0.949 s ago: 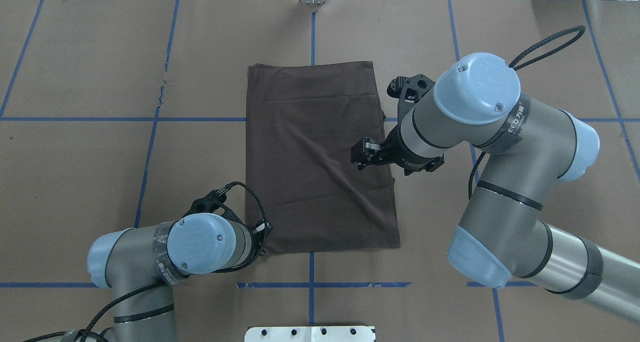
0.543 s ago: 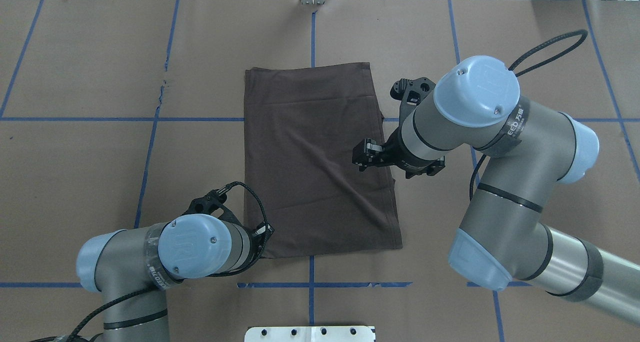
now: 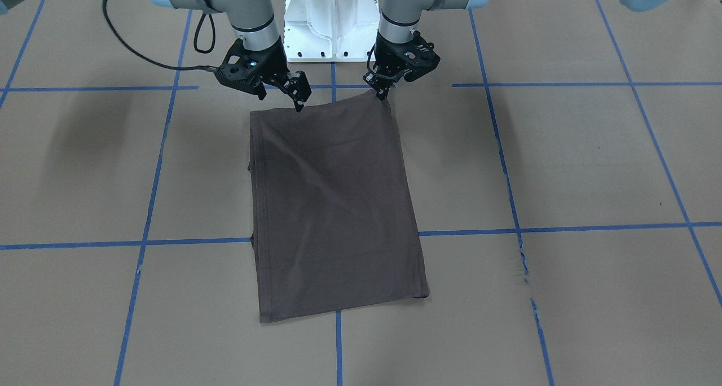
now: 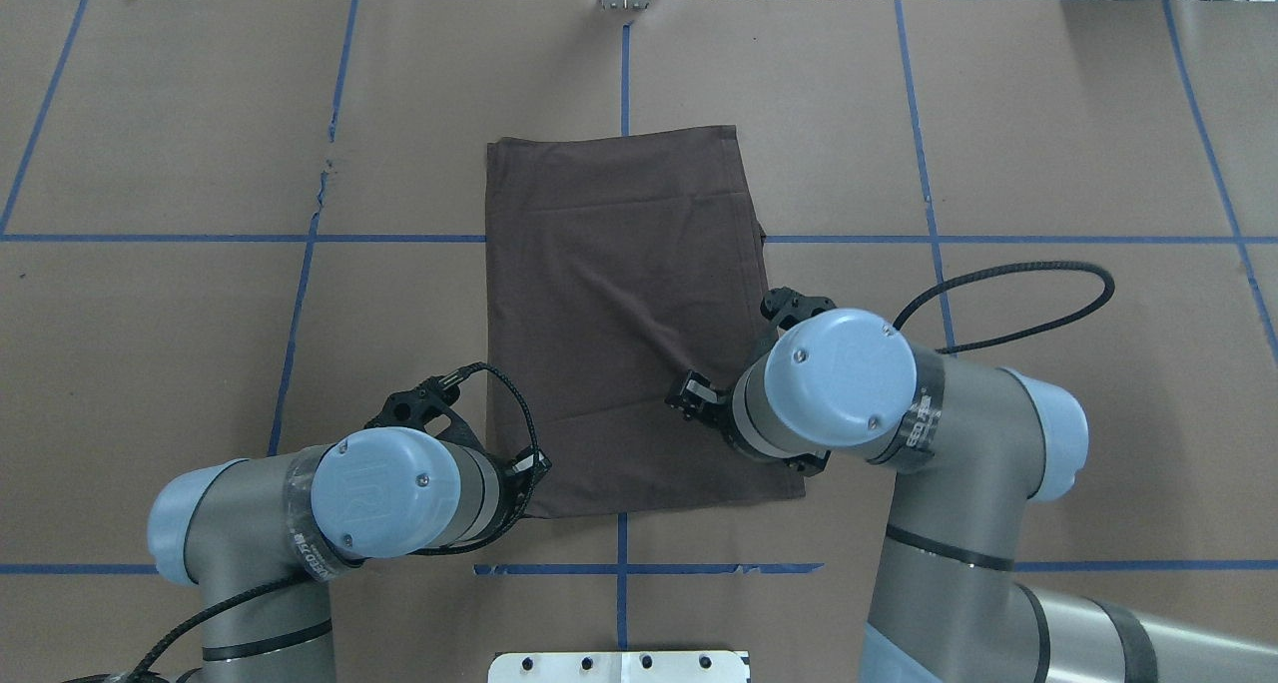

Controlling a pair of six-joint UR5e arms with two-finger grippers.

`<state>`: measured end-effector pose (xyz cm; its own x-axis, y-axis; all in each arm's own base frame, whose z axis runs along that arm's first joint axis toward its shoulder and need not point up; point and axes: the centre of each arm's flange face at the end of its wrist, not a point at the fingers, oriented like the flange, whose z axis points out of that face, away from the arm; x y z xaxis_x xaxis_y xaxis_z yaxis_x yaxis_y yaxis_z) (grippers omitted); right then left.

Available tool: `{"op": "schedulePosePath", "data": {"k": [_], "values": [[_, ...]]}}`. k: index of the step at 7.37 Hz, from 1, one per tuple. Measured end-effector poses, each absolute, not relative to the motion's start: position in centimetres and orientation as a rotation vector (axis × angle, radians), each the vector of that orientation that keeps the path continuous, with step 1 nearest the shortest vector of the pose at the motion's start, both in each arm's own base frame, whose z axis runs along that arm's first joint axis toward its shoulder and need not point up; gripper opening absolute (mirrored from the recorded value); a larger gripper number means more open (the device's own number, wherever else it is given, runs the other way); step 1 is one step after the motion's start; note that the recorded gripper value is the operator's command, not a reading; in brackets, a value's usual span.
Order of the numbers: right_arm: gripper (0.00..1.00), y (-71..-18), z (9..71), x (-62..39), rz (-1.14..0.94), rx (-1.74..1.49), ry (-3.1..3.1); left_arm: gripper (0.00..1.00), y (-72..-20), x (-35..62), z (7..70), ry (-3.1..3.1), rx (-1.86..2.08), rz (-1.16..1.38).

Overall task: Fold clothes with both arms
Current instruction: 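Move the right gripper to the other near corner of the shirt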

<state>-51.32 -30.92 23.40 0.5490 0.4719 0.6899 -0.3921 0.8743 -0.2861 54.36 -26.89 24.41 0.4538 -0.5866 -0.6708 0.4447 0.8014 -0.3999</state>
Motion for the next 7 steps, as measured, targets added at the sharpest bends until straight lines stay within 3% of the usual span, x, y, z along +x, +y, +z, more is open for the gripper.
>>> {"op": "schedulePosePath", "data": {"k": [7], "values": [[1.00, -30.0, 29.4, -55.4, 0.574, -0.094, -0.709, 0.00, -27.0, 54.4, 24.2, 0.901, -0.173, -0.638]]}}
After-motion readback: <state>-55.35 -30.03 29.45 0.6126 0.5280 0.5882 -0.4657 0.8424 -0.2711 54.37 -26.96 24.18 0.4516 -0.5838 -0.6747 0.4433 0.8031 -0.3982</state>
